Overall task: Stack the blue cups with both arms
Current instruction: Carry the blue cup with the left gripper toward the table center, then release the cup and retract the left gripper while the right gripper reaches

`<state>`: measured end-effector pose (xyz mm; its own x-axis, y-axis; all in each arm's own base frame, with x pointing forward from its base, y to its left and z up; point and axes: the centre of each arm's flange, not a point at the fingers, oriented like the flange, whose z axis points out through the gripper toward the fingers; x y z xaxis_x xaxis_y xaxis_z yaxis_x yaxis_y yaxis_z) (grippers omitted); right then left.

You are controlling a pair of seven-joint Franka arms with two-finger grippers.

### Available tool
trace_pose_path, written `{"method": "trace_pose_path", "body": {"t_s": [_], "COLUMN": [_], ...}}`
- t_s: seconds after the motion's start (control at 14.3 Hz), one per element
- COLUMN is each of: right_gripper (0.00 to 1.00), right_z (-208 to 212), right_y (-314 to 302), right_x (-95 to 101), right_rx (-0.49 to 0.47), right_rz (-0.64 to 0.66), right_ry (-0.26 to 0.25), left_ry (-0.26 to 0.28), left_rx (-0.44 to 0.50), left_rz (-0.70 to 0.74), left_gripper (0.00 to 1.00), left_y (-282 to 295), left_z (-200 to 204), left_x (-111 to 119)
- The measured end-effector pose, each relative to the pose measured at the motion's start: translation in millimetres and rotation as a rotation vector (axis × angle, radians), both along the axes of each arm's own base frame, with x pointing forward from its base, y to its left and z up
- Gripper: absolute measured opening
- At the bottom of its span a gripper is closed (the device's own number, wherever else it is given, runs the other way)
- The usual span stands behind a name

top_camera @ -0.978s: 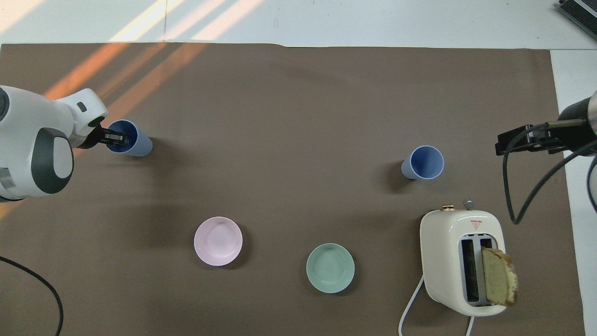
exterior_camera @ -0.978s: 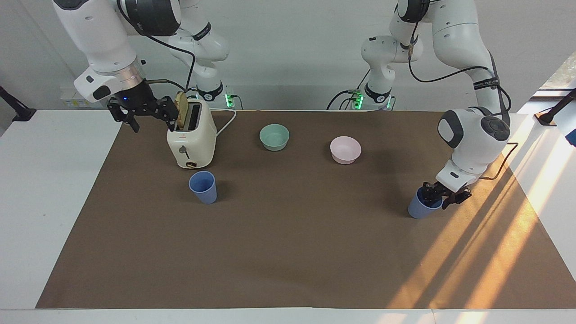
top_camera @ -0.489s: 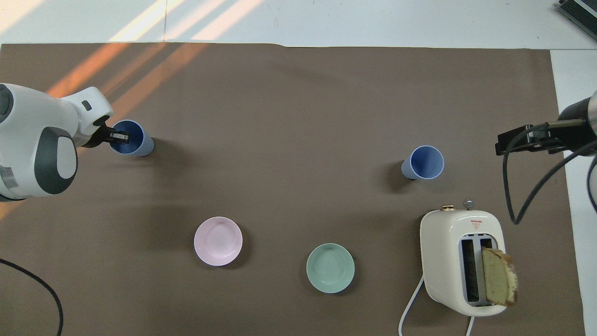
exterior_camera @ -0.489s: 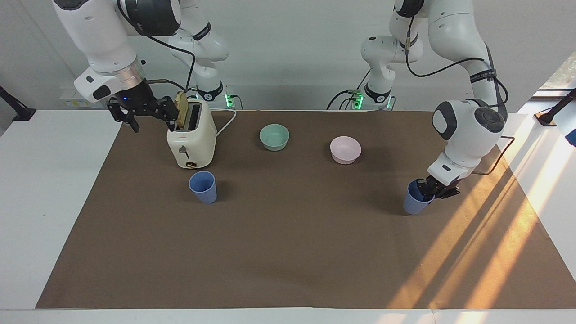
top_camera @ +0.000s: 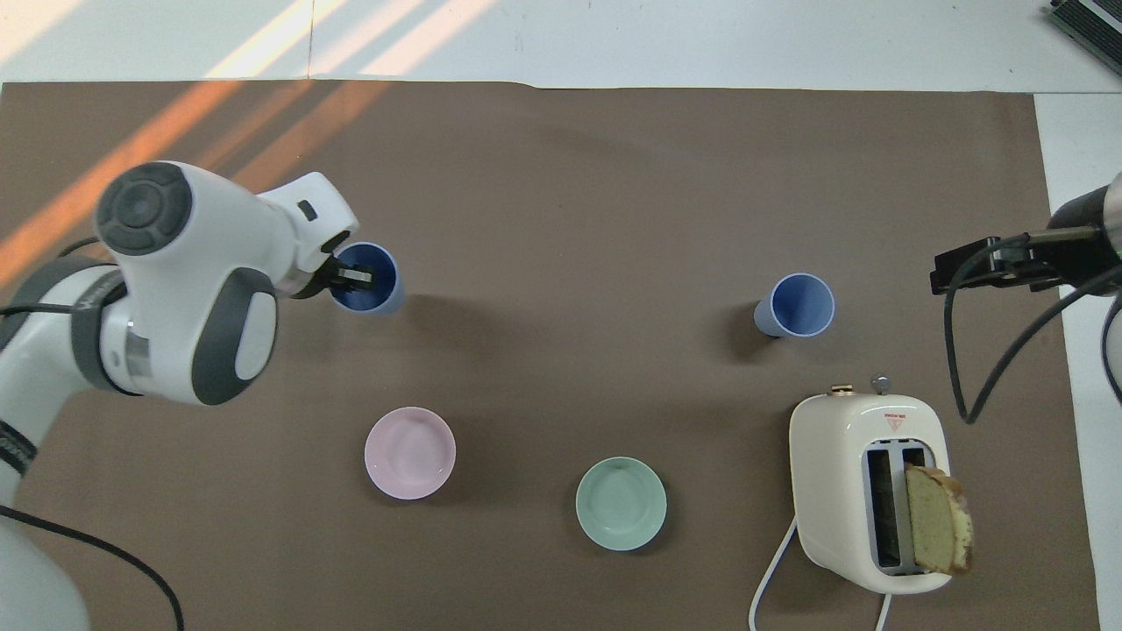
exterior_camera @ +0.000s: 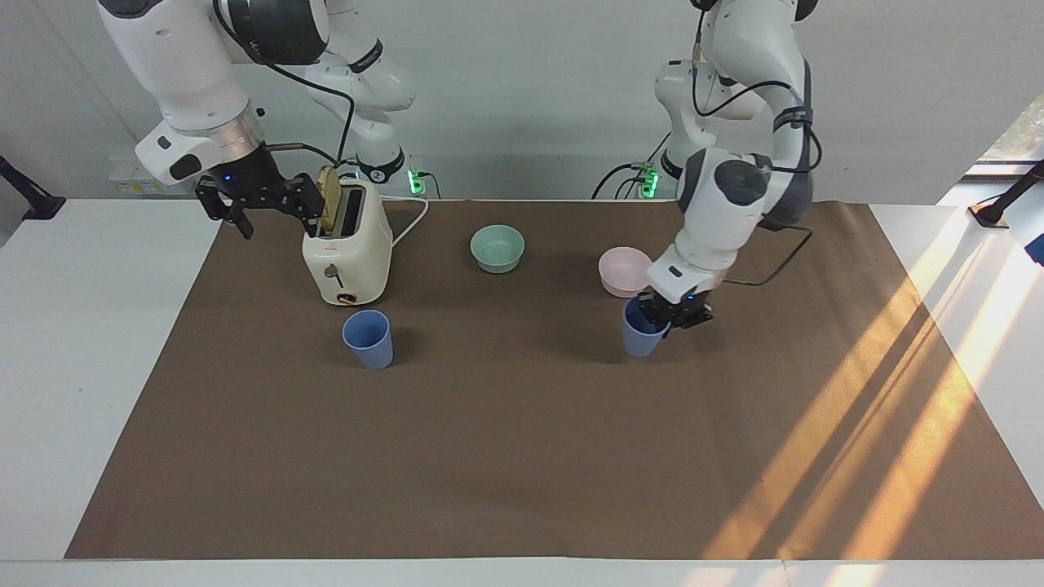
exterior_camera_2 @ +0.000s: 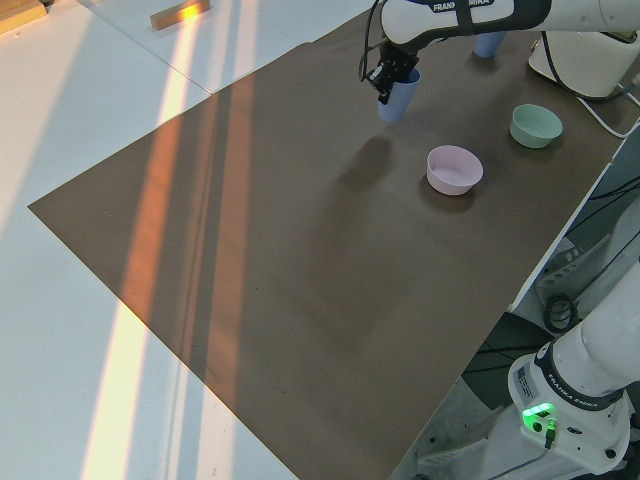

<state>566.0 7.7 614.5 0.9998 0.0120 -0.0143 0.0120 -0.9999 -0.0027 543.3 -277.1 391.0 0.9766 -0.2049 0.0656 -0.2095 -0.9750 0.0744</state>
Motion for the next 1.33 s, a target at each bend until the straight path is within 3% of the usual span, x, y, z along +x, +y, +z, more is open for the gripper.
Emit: {"method": "trace_pose_path", "body": {"t_s": [0.28, 0.42, 0.49, 0.84, 1.05, 1.33], "right_gripper": [1.00, 1.00, 1.00, 1.00, 1.00, 1.00], "right_z": [0, 0, 0, 0, -2, -32], "right_y": [0, 0, 0, 0, 0, -17], "right_x": [-0.2, -0.2, -0.2, -0.3, -1.3, 1.9], "right_rx": [0.000, 0.000, 0.000, 0.000, -0.001, -0.002], "right_rz": [0.000, 0.000, 0.000, 0.000, 0.000, -0.030], "right_ry": [0.000, 0.000, 0.000, 0.000, 0.003, -0.014], "left_ry": [-0.025, -0.020, -0.020, -0.027, -0.007, -0.011], "left_rx": [-0.026, -0.029, -0.032, -0.041, -0.032, -0.037], "left_rz": [-0.017, -0.021, -0.015, 0.008, 0.048, 0.063], "left_gripper": [0.04, 0.04, 0.08, 0.65, 0.99, 1.00], "left_y": [-79, -85, -83, -73, -50, 36], "left_z": [-28, -32, -32, -27, 1, 74], "left_x": [-57, -62, -61, -51, -37, -16]}}
